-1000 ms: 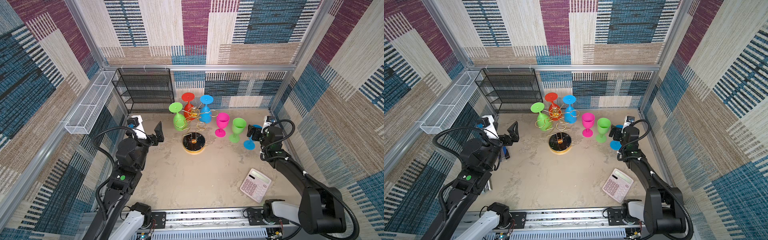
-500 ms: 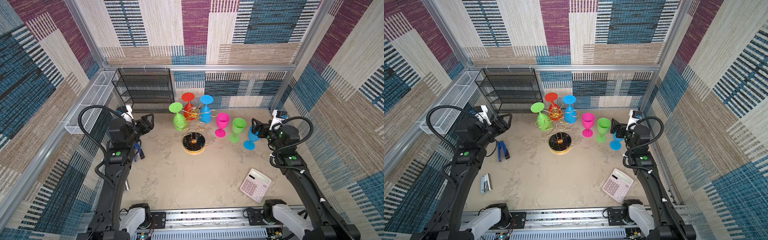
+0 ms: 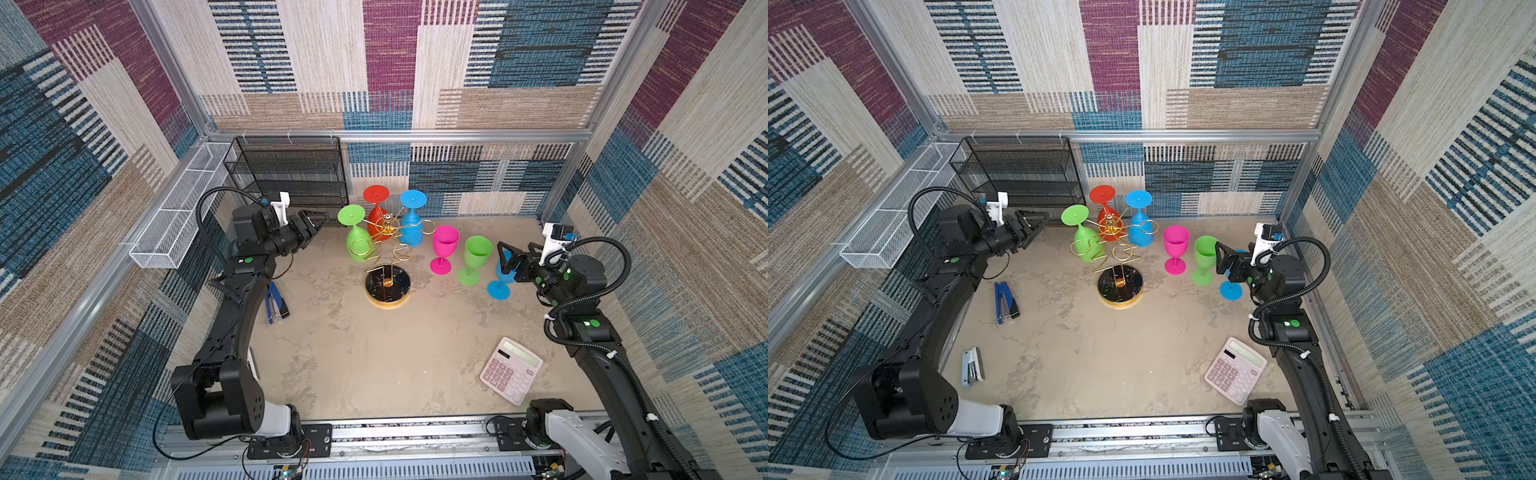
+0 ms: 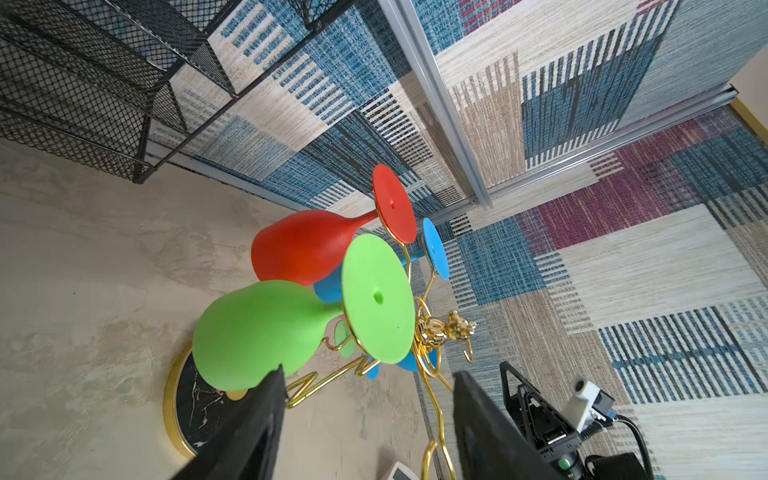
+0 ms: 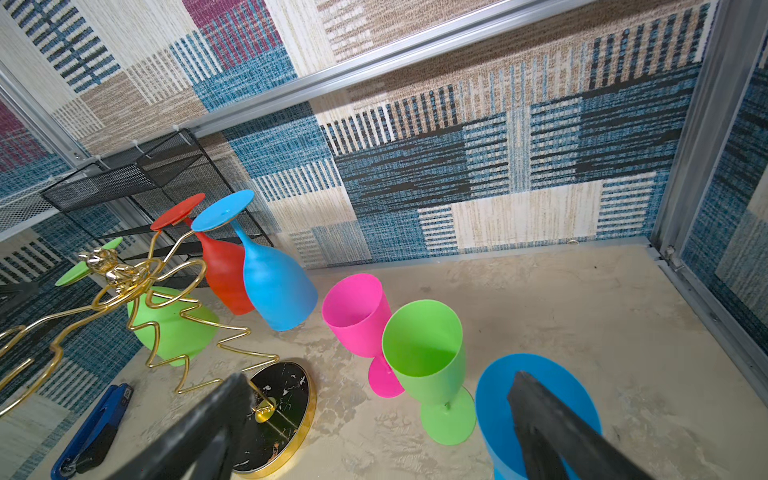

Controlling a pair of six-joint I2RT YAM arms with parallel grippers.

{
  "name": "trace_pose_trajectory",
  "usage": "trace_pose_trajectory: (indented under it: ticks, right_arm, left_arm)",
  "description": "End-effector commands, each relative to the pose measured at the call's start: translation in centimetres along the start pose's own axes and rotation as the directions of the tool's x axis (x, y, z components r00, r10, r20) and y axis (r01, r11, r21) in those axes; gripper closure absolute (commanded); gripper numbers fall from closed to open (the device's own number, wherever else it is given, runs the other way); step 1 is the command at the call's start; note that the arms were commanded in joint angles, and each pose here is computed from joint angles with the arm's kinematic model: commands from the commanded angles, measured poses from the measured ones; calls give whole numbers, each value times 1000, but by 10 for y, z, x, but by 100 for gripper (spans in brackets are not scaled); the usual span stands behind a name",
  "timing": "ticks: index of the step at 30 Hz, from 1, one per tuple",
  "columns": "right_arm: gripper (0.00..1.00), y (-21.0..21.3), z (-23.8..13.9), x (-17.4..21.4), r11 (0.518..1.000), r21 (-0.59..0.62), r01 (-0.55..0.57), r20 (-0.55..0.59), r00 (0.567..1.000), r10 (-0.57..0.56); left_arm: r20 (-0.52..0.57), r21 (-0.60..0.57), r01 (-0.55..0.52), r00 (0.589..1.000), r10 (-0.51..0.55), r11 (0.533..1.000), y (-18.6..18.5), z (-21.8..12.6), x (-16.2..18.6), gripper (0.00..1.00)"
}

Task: Take the wine glass off the wine glass rack
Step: 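Move the left gripper to the green glass foot on the rack and close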

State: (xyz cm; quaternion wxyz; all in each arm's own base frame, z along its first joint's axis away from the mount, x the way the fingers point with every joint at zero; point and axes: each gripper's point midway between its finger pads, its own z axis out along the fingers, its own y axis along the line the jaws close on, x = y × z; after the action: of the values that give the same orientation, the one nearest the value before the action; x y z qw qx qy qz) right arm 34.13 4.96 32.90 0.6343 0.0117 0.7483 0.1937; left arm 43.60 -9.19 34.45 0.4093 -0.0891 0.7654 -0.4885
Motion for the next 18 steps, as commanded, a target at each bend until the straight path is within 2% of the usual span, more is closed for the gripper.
trace_pose_trajectory:
  ticks: [1,10,18]
  right_arm:
    - [1,7,-1,-4,999,-34,-18,14,1000,19]
    - [1,11,-5,-8,999,-48,-20,26,999,21]
    - [1,14,-7,-13,998,-62,-23,38,999,26]
  left_arm:
    - [-6,21,-42,999,42,999,-4,11,-3,35]
    - [-44,0,-48,998,48,999,5,42,1,40]
    - [-62,6,-51,997,51,999,6,51,3,59]
